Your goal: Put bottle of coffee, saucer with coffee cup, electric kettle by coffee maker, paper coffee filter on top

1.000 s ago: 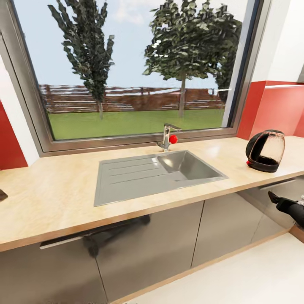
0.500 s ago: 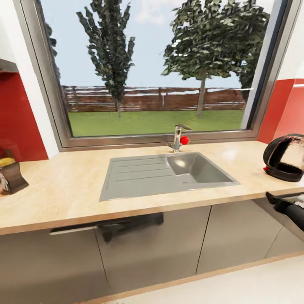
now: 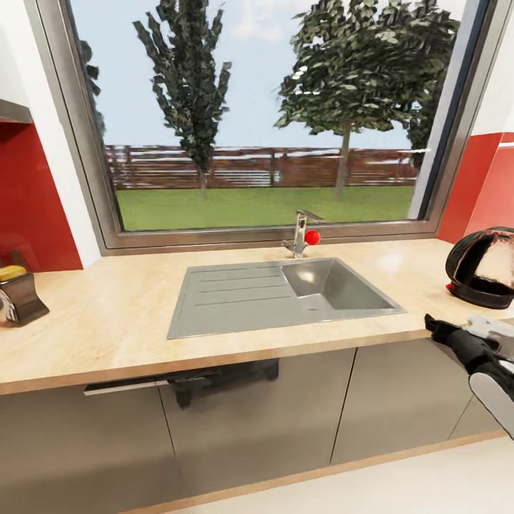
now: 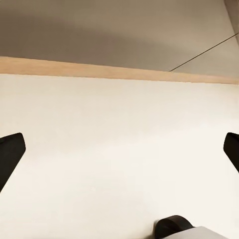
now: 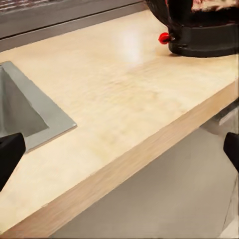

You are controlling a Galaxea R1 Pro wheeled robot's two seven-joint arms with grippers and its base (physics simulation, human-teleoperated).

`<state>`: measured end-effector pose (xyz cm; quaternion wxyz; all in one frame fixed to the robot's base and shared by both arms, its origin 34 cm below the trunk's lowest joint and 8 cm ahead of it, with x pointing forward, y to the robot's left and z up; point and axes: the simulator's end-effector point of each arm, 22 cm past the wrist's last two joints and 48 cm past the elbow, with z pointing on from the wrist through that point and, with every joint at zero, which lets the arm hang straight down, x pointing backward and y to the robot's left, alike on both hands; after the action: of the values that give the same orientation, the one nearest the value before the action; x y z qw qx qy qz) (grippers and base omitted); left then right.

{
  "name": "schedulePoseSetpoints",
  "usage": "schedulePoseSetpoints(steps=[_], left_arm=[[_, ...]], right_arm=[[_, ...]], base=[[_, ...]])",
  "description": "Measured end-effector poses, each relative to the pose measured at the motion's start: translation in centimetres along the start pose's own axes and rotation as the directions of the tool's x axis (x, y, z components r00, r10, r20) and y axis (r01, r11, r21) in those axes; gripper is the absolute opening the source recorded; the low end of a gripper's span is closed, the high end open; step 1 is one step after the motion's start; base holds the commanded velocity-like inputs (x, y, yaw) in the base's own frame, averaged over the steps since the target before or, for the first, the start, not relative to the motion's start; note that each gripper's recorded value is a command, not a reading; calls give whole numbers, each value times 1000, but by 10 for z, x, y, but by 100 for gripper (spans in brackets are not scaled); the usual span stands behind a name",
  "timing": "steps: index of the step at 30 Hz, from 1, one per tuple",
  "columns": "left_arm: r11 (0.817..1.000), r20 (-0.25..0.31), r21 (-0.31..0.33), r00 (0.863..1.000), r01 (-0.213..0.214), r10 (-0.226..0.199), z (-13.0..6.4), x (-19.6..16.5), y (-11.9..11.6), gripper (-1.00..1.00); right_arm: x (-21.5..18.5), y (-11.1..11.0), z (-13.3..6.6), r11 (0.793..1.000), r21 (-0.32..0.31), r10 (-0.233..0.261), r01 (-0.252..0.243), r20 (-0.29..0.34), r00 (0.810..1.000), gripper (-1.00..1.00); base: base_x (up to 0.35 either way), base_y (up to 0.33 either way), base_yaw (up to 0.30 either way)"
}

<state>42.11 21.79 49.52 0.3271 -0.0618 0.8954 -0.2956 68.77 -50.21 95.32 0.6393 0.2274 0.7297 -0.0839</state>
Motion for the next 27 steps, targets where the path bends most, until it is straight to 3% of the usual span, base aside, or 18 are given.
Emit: schedulePoseSetpoints(steps=[1, 4, 5, 11, 12, 13, 15, 27], left_arm=[[1000, 0, 0, 1000, 0, 0, 0, 0, 0, 100], [1000, 0, 0, 1000, 0, 0, 0, 0, 0, 100], [1000, 0, 0, 1000, 0, 0, 0, 0, 0, 100], [1000, 0, 0, 1000, 0, 0, 0, 0, 0, 100], [1000, 0, 0, 1000, 0, 0, 0, 0, 0, 100], [1000, 0, 1, 1000, 0, 0, 0, 0, -1, 100], [1000, 0, 2, 1000, 0, 0, 0, 0, -1, 100], [1000, -4, 1, 1000, 2, -2, 0, 2, -1, 100]], right_arm=[[-4, 6, 1, 997, 68, -26, 26, 5, 1000, 100], [-3, 16, -1, 992, 121, -39, 39, 3, 999, 100], [3, 31, -5, 987, 156, -29, 29, -3, 1000, 100], [2, 68, -18, 979, 195, -74, 59, 70, 995, 100], [3, 70, -18, 978, 198, -75, 59, 72, 995, 100], [5, 64, -23, 965, 255, -79, 57, 75, 994, 100], [5, 60, -25, 958, 283, -79, 54, 76, 994, 100], [8, 60, -28, 952, 303, -69, 44, 71, 995, 100]], base=[[0, 0, 0], [39, -16, 0], [180, -110, 0], [105, -70, 0], [102, -139, 0], [132, -176, 0], [147, -194, 0], [44, -110, 0]])
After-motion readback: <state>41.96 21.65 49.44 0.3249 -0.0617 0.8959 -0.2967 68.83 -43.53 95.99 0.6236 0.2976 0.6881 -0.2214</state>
